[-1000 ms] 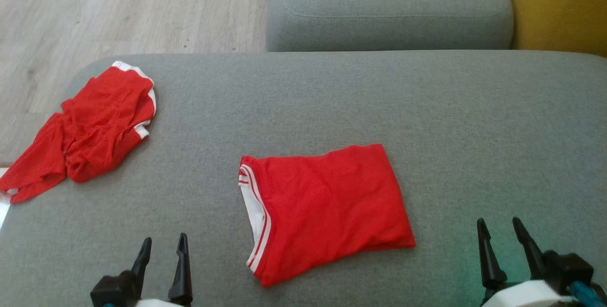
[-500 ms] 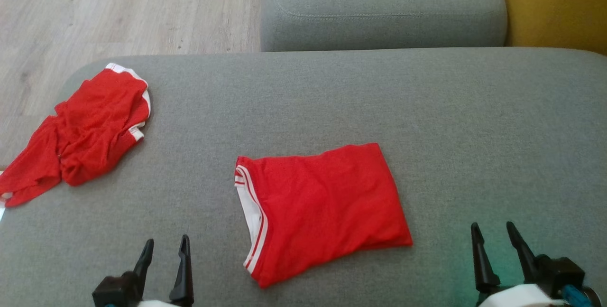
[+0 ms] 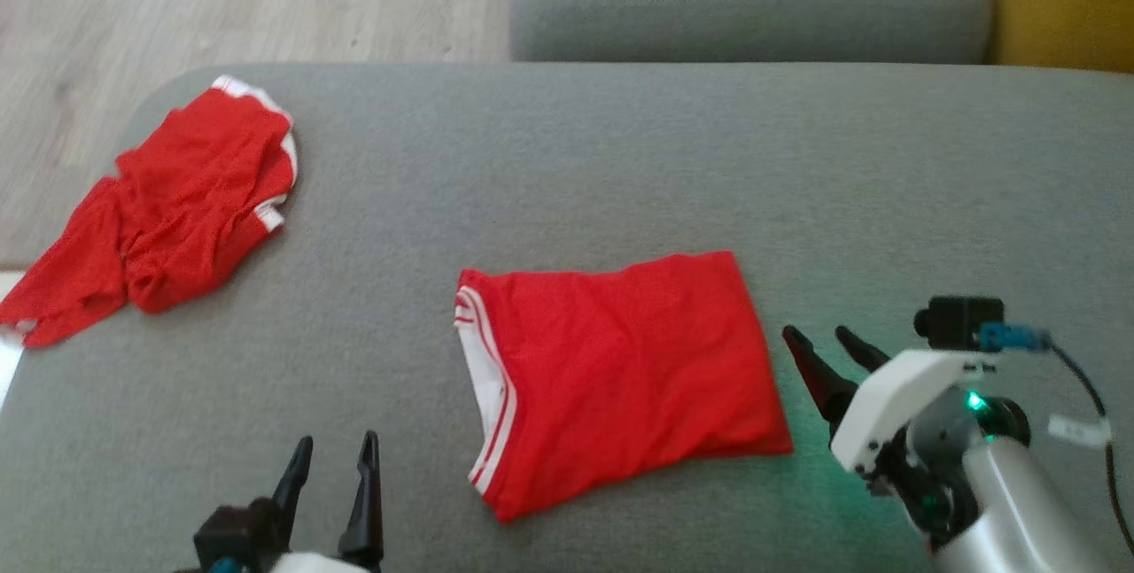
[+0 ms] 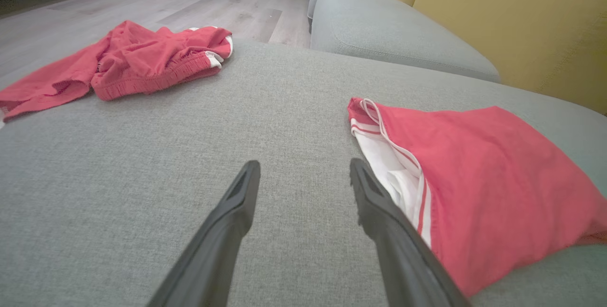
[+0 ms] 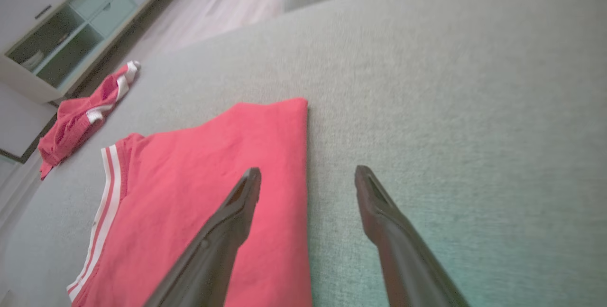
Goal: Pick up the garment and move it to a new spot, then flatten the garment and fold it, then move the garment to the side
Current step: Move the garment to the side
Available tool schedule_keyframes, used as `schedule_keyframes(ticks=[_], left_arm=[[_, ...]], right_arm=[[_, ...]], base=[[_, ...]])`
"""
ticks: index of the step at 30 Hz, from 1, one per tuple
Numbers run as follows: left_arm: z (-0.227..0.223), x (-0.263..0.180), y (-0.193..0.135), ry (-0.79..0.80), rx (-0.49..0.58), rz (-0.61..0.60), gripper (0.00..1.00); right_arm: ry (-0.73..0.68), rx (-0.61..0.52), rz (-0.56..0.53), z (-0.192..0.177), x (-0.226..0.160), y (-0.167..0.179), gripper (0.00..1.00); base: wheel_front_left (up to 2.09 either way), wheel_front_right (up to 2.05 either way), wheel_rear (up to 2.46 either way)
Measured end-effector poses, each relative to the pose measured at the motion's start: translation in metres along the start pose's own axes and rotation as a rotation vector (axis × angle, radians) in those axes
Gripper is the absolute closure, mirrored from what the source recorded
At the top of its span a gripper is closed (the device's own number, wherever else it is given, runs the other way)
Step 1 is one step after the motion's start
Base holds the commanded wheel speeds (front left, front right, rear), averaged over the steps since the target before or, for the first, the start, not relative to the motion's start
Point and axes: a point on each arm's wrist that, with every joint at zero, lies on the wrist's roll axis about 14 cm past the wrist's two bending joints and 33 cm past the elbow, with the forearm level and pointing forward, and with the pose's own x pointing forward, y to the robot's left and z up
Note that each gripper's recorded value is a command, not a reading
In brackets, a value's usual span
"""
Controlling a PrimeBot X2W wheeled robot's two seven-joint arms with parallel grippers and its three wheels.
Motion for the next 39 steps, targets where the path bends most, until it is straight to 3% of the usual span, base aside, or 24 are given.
schedule_keyframes(ticks=[6,12,13,14,20,25,35,36,39], left_arm=[[0.007,0.007,0.004,-0.018,-0.018,0.022,0.00],[0.004,0.006,0.008,-0.008,-0.025,0.046,0.00],[0.004,0.006,0.008,-0.006,-0.025,0.050,0.00],[0.004,0.007,0.010,-0.005,-0.024,0.057,0.00],[0.003,0.016,0.008,0.005,-0.026,0.056,0.00],[0.007,0.034,-0.010,-0.002,-0.019,-0.015,0.00],[0.013,0.091,-0.088,-0.023,0.023,-0.284,0.00],[0.007,0.099,-0.096,-0.011,0.023,-0.315,0.00],[-0.004,0.106,-0.100,0.018,0.017,-0.331,0.00]], right_arm=[[0.245,0.082,0.019,-0.024,0.028,0.004,0.00],[0.374,0.087,0.041,-0.037,0.051,0.015,0.00],[0.393,0.085,0.045,-0.040,0.053,0.017,0.20],[0.400,0.084,0.048,-0.040,0.056,0.018,1.00],[0.339,0.110,0.000,-0.018,0.068,-0.001,1.00],[0.199,0.107,-0.104,0.024,0.060,-0.043,1.00],[-0.029,0.083,-0.474,0.083,-0.007,-0.194,1.00],[-0.078,0.065,-0.547,0.100,-0.015,-0.222,1.00],[-0.150,0.015,-0.664,0.131,-0.031,-0.263,1.00]], base=[[0.00,0.00,0.00],[0.00,0.00,0.00],[0.00,0.00,0.00],[0.00,0.00,0.00],[0.00,0.00,0.00],[0.00,0.00,0.00],[0.00,0.00,0.00],[0.00,0.00,0.00],[0.00,0.00,0.00]])
